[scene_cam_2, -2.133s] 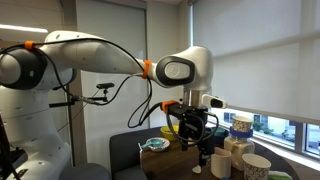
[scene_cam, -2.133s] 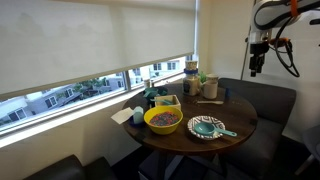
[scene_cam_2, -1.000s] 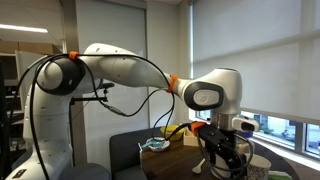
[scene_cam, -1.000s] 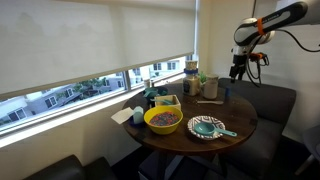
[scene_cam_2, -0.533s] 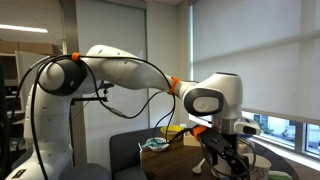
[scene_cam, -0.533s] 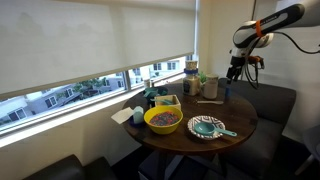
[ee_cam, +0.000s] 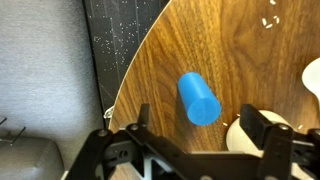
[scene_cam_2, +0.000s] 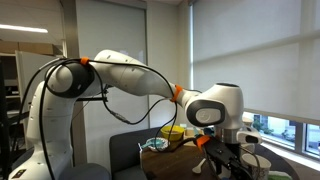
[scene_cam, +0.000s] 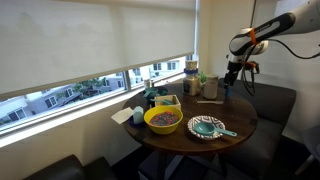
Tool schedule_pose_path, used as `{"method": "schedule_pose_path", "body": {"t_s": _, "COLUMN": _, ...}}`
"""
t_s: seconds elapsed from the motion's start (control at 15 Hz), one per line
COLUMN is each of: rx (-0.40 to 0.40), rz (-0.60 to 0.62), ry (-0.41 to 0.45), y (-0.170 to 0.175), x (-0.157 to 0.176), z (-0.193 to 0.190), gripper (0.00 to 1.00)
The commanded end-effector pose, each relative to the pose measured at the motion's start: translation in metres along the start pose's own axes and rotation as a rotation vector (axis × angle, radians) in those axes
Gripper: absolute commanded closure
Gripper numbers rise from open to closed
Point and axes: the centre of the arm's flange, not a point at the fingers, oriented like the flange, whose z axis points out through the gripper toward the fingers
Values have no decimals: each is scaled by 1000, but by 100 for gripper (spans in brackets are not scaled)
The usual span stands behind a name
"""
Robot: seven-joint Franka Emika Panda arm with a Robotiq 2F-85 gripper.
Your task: Put the blue block inside the white mug
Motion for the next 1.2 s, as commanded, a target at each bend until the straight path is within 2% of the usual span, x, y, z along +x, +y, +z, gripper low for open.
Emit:
{"method": "schedule_pose_path", "body": {"t_s": 0.0, "rx": 10, "rz": -23, "ry": 18, "y": -2, "x": 2, "z": 16, "gripper": 26}}
{"method": "schedule_pose_path", "body": {"t_s": 0.07, "rx": 10, "rz": -21, "ry": 10, "y": -3, "x": 3, "z": 18, "gripper": 43}}
{"method": "schedule_pose_path", "body": {"t_s": 0.13, "rx": 6, "rz": -17, "ry": -1, "y": -4, "x": 3, "z": 20, "gripper": 45}}
{"method": "schedule_pose_path", "body": {"t_s": 0.4, "rx": -6, "rz": -13, "ry": -14, "y": -5, "x": 1, "z": 21, "gripper": 75}}
{"method": "schedule_pose_path", "body": {"t_s": 0.6, "rx": -14, "rz": -10, "ry": -19, "y": -6, "x": -2, "z": 12, "gripper": 92}}
{"method": "schedule_pose_path", "body": {"t_s": 0.67, "rx": -7, "rz": -10, "ry": -11, "y": -7, "x": -5, "z": 6, "gripper": 92}}
{"method": "schedule_pose_path", "body": {"t_s": 0.93, "rx": 122, "rz": -57, "ry": 75, "y": -18, "x": -20, "z": -48, "gripper": 92}}
{"method": "schedule_pose_path", "body": {"t_s": 1.13, "rx": 197, "rz": -100, "ry": 210, "y": -26, "x": -28, "z": -92, "gripper": 92}}
